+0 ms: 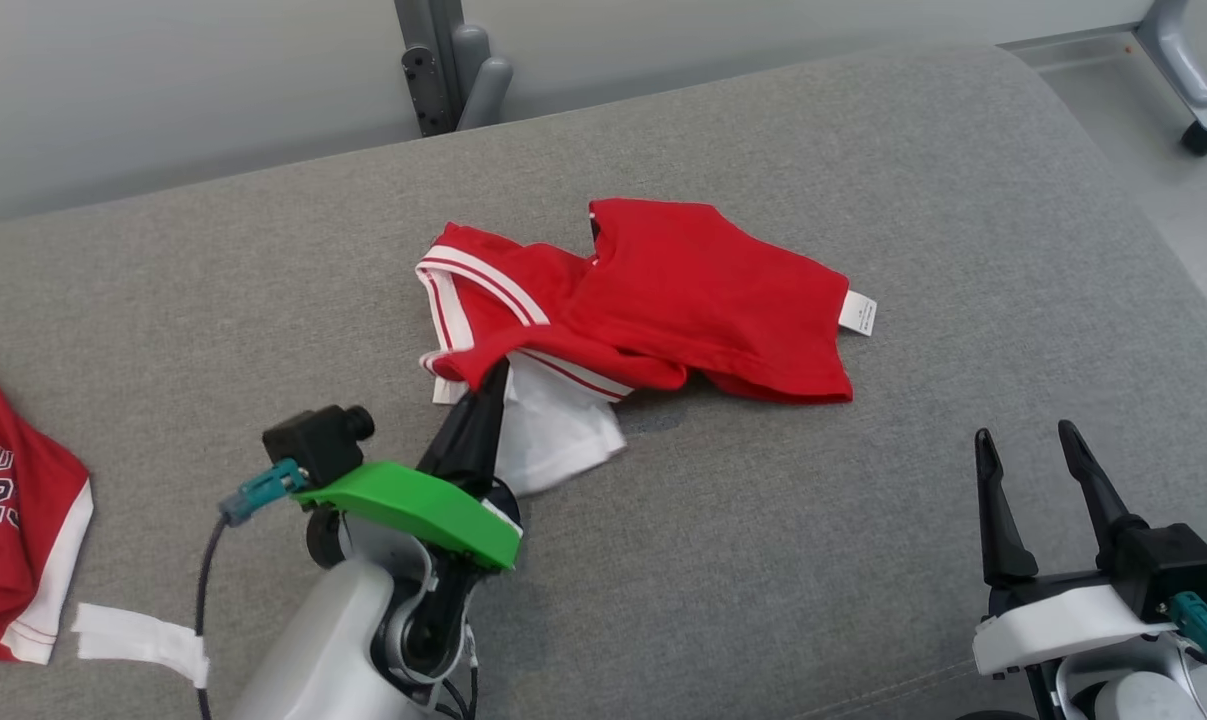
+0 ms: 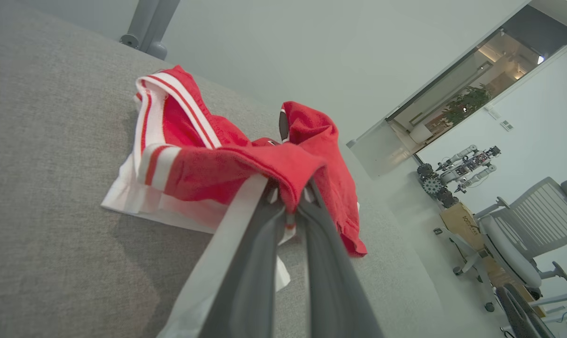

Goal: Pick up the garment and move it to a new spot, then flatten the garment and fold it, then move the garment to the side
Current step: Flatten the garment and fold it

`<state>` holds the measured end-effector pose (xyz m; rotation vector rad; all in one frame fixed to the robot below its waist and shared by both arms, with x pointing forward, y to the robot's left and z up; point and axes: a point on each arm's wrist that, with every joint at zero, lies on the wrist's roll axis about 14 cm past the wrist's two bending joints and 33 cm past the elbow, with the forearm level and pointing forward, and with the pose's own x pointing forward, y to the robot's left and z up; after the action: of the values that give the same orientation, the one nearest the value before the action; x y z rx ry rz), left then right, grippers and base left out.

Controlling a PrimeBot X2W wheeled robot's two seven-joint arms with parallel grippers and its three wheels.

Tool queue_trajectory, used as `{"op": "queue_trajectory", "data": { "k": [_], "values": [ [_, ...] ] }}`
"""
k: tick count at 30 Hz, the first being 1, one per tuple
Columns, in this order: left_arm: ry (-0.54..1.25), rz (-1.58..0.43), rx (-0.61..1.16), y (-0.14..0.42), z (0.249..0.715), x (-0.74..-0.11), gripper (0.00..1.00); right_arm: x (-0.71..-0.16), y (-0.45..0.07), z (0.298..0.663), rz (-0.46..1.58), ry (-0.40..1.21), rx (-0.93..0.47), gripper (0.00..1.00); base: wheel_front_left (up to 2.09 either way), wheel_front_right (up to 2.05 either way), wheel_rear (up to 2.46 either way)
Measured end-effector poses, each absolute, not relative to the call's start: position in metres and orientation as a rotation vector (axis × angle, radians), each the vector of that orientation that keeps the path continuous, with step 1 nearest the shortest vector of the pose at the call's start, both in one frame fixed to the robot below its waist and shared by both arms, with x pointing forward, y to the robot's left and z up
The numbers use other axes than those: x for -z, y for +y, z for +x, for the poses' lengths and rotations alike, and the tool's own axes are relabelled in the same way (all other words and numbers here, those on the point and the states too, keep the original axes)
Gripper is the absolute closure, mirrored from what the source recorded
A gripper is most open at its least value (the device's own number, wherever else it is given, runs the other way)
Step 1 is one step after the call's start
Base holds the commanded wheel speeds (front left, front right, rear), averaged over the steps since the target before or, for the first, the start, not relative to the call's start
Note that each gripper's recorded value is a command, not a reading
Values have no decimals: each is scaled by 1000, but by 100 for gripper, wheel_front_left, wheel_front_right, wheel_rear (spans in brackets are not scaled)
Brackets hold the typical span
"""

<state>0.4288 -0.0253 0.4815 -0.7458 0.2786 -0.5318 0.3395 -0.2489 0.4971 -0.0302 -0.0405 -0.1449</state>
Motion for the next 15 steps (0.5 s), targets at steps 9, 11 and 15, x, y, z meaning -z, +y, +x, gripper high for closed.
{"op": "queue_trajectory", "data": {
  "k": [9, 11, 15],
  "values": [
    [25, -847, 615, 1, 432, -597, 100, -501, -234, 346, -19, -57, 98, 0, 0, 0, 0],
    [-7, -850, 631, 5, 429, -615, 100, -501, -232, 346, -14, -58, 93, 0, 0, 0, 0],
    [-29, -861, 674, 2, 422, -639, 100, -500, -231, 346, -9, -57, 91, 0, 0, 0, 0]
  ]
}}
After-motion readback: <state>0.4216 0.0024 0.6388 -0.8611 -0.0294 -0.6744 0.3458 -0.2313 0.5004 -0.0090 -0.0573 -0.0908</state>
